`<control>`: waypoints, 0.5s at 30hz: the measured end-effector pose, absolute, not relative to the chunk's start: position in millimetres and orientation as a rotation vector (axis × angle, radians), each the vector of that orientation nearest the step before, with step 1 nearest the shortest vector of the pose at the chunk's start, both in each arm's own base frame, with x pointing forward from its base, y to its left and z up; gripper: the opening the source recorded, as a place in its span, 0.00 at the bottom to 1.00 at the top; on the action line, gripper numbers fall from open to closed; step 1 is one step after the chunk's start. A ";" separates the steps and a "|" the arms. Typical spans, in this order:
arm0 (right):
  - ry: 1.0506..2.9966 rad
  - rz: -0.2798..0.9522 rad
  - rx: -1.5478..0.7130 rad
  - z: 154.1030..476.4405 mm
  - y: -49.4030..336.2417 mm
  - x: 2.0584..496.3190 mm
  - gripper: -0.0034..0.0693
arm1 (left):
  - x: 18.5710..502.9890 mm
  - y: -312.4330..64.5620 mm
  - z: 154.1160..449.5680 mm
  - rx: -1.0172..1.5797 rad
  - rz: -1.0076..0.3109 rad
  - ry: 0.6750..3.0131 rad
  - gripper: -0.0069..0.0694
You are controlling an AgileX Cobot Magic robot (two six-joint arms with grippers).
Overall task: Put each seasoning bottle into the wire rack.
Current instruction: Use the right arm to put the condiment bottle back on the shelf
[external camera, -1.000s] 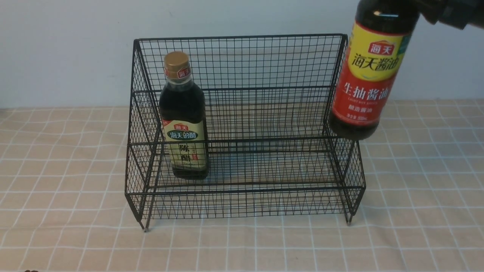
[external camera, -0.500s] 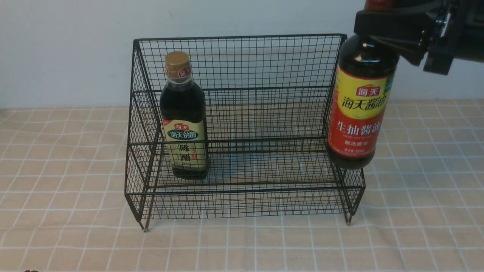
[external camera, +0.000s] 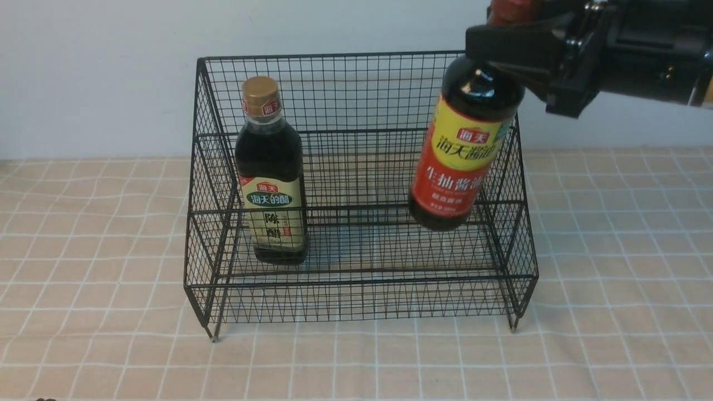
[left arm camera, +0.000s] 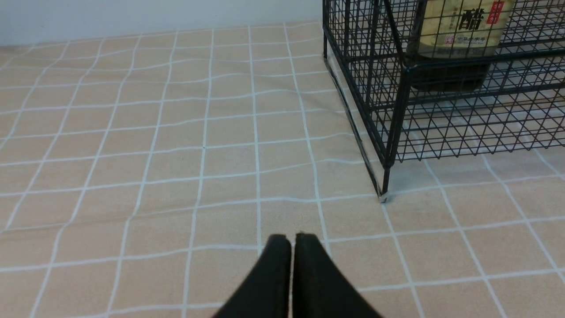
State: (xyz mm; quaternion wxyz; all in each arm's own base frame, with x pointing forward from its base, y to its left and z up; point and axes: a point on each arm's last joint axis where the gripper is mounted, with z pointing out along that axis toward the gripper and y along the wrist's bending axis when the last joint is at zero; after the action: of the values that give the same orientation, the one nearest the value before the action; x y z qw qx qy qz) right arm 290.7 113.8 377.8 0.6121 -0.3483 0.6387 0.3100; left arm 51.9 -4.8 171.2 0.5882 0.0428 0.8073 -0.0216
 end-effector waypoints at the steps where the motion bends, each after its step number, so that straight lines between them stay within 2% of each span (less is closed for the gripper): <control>1: 1.474 0.718 -0.800 377.6 113.8 291.1 0.43 | 51.9 -4.8 171.2 0.100 -0.050 1.880 0.08; 9: 1.479 0.816 -0.793 368.7 119.2 302.1 0.43 | 51.9 -4.8 171.2 0.100 -0.050 1.880 0.08; 15: 1.480 0.925 -0.931 359.2 125.5 292.6 0.43 | 51.9 -4.8 171.2 0.100 -0.050 1.880 0.08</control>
State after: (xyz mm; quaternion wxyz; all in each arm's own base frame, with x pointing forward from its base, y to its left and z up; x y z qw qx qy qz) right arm 292.6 125.5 359.2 0.5494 -0.3932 0.6252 0.3907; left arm 51.9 -4.8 171.2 0.5885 0.0428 0.8071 -0.0216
